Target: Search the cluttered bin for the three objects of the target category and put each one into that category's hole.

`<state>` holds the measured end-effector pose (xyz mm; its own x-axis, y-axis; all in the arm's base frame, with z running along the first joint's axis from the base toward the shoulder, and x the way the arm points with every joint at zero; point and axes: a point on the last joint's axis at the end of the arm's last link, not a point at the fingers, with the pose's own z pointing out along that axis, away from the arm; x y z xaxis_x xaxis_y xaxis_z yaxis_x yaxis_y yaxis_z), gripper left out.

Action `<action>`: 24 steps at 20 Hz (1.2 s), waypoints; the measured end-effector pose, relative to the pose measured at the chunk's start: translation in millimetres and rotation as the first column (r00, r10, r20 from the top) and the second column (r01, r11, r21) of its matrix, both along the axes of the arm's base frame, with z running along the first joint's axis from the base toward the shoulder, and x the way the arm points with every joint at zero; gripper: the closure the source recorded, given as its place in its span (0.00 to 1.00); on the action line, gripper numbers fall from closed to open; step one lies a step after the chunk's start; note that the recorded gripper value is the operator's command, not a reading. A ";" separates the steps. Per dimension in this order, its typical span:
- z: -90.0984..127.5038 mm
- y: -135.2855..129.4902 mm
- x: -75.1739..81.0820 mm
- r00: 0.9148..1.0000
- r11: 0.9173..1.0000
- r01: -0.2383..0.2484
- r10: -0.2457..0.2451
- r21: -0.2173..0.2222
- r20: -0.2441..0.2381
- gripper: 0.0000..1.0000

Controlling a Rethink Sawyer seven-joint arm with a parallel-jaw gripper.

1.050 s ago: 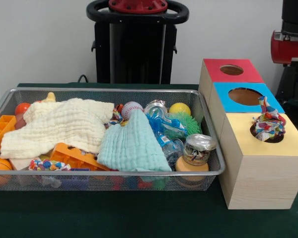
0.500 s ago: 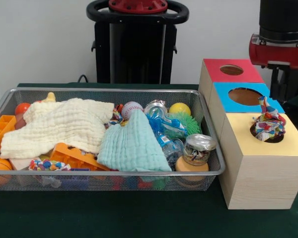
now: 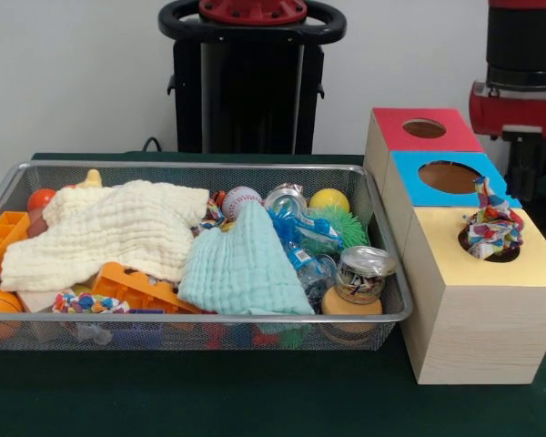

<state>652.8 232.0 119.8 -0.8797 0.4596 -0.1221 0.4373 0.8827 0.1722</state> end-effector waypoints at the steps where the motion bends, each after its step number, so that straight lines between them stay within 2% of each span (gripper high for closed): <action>1: -8.6 6.2 -0.3 0.999 1.000 -0.006 0.006 -0.010 0.034 1.00; 4: -32.6 16.3 -3.9 0.997 0.999 -0.019 0.022 -0.040 0.080 1.00; 6: -39.2 23.4 -2.9 0.994 0.998 -0.026 0.033 -0.060 0.106 1.00; 7: -39.1 29.5 -1.7 0.991 0.996 -0.037 0.047 -0.084 0.123 1.00; 12: -40.0 32.7 -0.7 0.989 0.993 -0.046 0.061 -0.112 0.133 1.00; 24: -38.9 24.4 2.3 0.992 0.997 -0.023 0.032 -0.075 0.121 1.00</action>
<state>655.1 256.4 80.9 -0.8683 0.4215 -0.2614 0.3926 0.9062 0.1572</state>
